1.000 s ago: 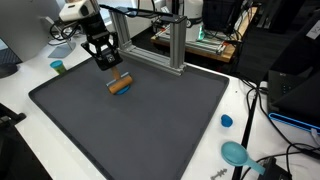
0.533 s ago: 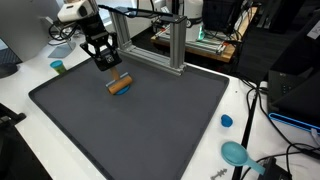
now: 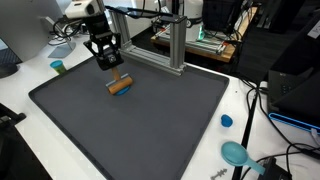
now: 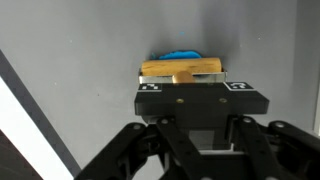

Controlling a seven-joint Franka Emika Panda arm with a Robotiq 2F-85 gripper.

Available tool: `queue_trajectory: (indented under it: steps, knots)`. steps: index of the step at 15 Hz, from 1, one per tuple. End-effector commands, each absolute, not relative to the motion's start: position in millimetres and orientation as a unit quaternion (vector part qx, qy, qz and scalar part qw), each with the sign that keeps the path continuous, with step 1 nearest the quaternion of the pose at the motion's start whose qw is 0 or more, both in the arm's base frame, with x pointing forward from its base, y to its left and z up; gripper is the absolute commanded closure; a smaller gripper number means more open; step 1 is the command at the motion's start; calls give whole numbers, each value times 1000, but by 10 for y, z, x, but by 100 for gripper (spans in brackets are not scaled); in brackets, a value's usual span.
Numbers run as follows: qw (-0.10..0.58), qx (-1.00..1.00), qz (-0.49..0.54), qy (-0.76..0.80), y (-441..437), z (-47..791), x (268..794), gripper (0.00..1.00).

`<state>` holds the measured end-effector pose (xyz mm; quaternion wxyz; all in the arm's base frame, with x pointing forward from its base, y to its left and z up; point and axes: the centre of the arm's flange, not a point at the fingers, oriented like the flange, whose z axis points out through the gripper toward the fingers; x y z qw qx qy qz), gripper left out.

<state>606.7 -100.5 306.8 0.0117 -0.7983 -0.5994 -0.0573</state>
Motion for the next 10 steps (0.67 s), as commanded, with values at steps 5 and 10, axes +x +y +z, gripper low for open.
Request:
queue_trajectory:
  steps: [5, 10]
  knots:
    - [85, -810, -68, -577, -1287, 2675, 6239, 78]
    - [116, -811, -59, -571, -1465, 2513, 6424, 78]
